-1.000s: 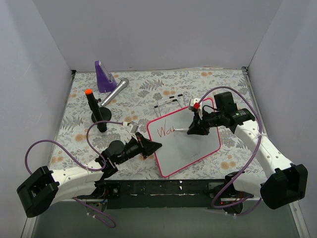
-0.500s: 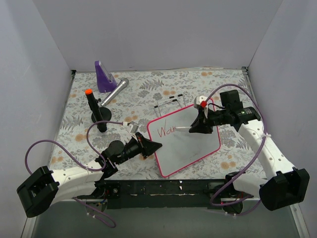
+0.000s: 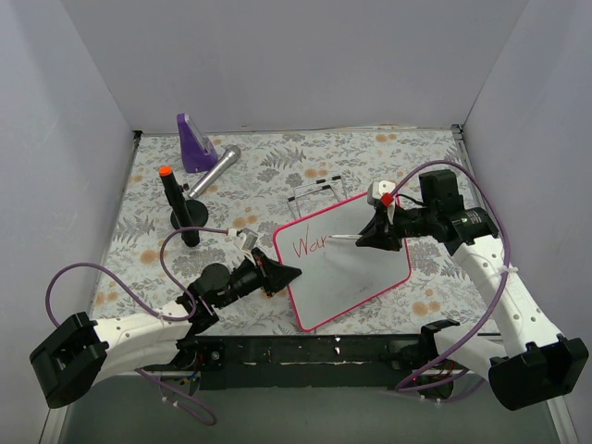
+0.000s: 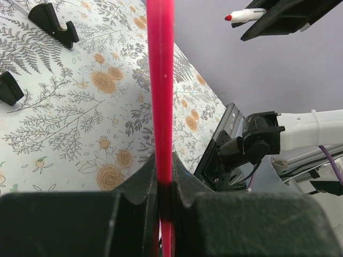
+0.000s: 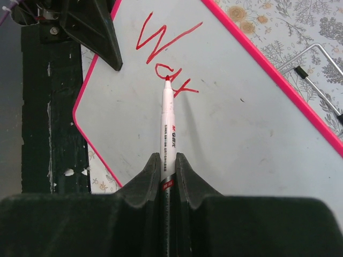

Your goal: Write a sentence on the whiteboard

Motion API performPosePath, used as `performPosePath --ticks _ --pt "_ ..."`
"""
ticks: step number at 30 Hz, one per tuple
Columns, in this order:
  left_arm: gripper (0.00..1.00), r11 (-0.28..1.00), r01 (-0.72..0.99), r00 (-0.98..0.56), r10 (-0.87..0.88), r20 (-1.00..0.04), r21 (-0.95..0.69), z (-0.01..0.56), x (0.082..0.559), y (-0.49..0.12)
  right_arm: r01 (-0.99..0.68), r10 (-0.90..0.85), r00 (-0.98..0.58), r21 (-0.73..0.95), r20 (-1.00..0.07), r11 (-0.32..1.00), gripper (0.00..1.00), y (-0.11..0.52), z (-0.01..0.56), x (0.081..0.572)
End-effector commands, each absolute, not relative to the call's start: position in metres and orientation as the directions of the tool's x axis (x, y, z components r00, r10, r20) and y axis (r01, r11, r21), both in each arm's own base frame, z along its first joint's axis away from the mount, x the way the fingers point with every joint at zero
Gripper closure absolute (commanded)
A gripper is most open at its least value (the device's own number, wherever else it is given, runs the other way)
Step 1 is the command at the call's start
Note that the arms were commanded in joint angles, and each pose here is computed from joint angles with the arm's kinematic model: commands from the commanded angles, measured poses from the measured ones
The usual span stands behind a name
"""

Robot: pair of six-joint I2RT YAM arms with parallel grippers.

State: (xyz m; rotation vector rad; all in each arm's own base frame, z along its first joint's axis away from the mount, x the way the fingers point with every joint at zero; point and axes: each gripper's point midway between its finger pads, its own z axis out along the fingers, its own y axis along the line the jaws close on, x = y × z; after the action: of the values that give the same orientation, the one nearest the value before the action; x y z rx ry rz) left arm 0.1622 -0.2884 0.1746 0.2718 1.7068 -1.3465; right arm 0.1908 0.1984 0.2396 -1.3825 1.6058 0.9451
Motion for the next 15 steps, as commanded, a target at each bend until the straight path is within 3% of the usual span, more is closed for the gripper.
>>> performPosePath --ticks 1,15 --pt "1.00 0.322 0.716 -0.491 -0.400 -0.774 -0.620 0.2039 0.1594 -0.2882 -0.988 -0.390 -0.071 0.010 -0.918 0.154 0.99 0.1982 0.2436 0.2010" --pt "1.00 0.323 0.717 -0.488 -0.399 -0.776 -0.617 0.2046 0.1588 -0.2873 -0.988 -0.379 -0.061 0.002 -0.923 0.155 0.99 0.1985 0.2484 0.2048"
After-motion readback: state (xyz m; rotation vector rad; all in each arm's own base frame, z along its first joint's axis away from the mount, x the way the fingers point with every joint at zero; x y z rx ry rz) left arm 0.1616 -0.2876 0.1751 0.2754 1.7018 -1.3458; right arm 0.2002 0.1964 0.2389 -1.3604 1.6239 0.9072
